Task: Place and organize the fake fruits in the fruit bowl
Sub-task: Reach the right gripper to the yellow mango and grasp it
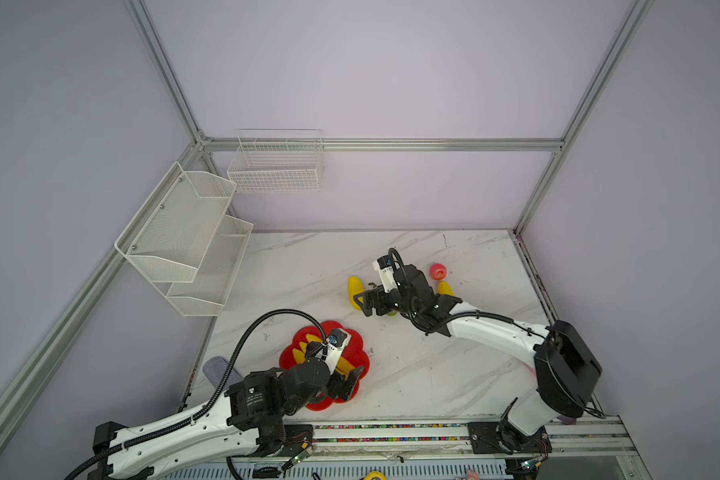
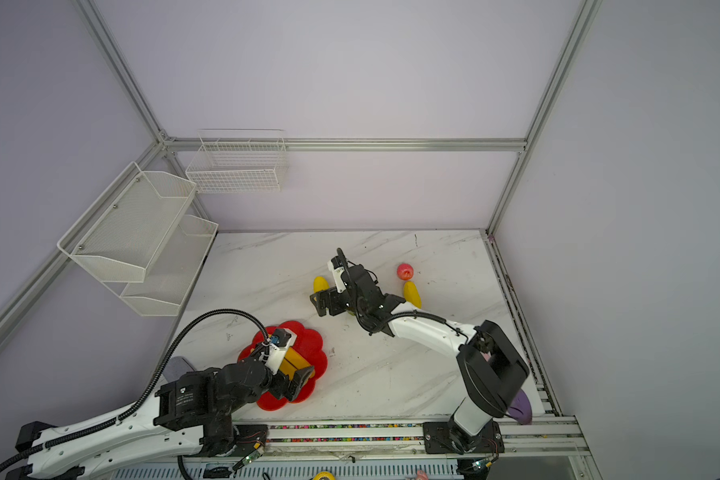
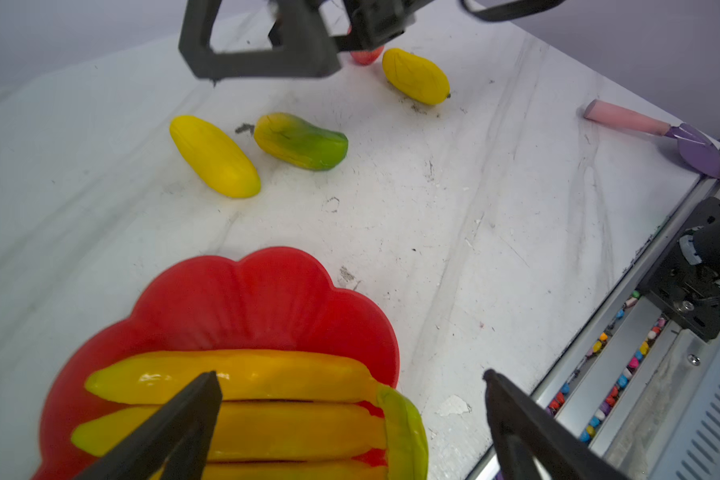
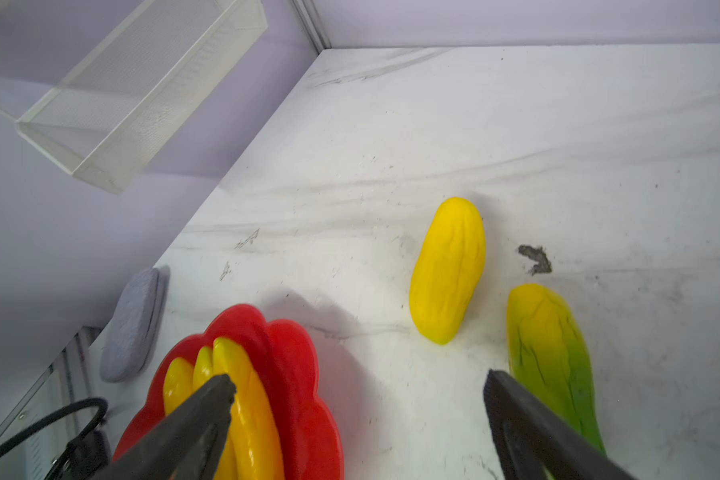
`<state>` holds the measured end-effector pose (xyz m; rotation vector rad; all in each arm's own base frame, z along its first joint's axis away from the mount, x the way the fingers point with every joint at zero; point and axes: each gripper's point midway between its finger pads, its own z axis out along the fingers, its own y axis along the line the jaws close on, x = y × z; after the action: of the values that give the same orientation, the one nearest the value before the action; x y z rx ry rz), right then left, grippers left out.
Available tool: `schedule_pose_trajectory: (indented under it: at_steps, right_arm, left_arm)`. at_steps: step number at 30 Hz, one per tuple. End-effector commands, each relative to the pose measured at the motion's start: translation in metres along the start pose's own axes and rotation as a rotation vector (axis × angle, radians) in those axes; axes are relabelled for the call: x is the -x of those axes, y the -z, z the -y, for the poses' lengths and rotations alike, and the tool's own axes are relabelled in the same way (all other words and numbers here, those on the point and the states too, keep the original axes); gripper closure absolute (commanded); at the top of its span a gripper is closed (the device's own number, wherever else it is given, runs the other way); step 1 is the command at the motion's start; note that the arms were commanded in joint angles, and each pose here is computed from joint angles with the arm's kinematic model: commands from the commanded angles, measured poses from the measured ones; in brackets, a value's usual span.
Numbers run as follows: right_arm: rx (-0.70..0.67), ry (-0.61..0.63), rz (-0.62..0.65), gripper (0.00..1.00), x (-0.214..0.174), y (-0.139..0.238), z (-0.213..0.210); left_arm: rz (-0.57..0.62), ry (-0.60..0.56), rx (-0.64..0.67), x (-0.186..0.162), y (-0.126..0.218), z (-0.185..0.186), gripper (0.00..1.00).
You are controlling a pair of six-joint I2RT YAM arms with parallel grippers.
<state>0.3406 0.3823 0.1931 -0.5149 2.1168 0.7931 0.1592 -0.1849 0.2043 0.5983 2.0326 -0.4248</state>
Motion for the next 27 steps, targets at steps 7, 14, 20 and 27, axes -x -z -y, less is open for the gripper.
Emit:
schedule_pose_trajectory:
  at_steps: [7, 14, 20, 27]
  right_arm:
    - [-0.248, 0.106, -0.174, 0.10, -0.036, -0.082, 0.056]
    - [-0.313, 0.110, -0.190, 0.11, -0.047, -0.098, 0.073]
    - [-0.326, 0.119, -0.215, 0.16, -0.054, -0.113, 0.078]
    - [-0.295, 0.121, -0.241, 0.29, -0.063, -0.128, 0.078]
  left_arm:
    - [0.184, 0.049, 0.139, 0.081, 0.052, -0.031, 0.00]
    - [0.144, 0.087, 0.070, 0.081, 0.049, -0.018, 0.00]
    - [0.151, 0.095, 0.087, 0.083, 0.042, -0.018, 0.00]
    - [0.165, 0.100, 0.109, 0.084, 0.039, -0.021, 0.00]
